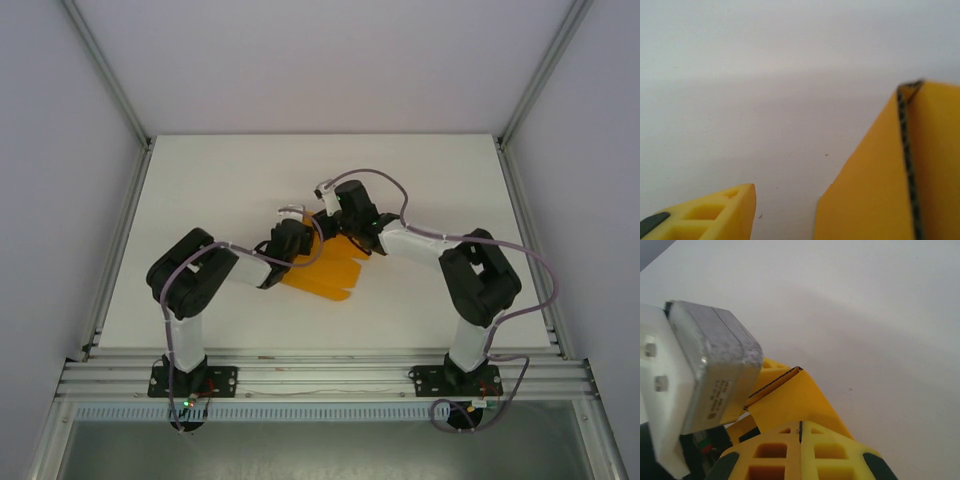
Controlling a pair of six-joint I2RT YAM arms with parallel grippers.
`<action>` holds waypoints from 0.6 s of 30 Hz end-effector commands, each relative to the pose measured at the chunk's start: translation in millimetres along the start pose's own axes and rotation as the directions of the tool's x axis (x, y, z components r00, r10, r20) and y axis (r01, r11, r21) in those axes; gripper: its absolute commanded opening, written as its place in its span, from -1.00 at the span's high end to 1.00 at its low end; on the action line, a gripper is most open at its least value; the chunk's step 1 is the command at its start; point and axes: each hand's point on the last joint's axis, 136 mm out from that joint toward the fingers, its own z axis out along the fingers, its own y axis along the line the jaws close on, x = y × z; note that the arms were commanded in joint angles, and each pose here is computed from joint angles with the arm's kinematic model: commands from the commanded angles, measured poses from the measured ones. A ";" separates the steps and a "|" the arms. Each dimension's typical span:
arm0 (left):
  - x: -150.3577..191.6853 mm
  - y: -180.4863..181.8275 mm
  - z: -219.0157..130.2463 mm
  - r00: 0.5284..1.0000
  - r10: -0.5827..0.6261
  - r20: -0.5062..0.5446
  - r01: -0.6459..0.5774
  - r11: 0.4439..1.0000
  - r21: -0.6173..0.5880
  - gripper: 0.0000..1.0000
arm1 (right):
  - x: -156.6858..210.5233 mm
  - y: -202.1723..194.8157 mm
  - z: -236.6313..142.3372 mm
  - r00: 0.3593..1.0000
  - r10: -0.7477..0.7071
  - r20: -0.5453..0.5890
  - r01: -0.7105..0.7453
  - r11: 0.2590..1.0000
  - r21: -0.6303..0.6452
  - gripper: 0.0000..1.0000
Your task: Assemble paper box
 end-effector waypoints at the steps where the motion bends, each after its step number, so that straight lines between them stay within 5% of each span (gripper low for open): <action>1: -21.8 -0.1 -10.0 0.998 -0.047 0.052 0.046 0.999 0.006 -0.01 | 95.0 -18.8 3.8 0.952 0.095 -0.291 -0.073 0.994 0.084 1.00; 4: -26.7 -1.5 -6.9 0.996 -0.055 0.068 0.055 0.998 0.005 0.11 | 95.6 -17.0 4.9 0.952 0.095 -0.292 -0.077 0.994 0.073 1.00; 7: -27.1 -2.2 -0.6 0.997 -0.051 0.053 0.052 0.999 -0.013 0.47 | 97.2 -17.9 5.0 0.949 0.101 -0.300 -0.081 0.994 0.079 1.00; 9: -25.2 2.5 3.5 0.997 -0.050 0.051 0.053 0.997 -0.049 1.00 | 95.9 -18.2 3.9 0.950 0.100 -0.296 -0.079 0.994 0.082 1.00; 18: -23.7 3.0 3.5 0.996 -0.047 0.070 0.050 0.998 -0.042 1.00 | 95.8 -19.8 4.6 0.950 0.115 -0.292 -0.093 0.992 0.090 1.00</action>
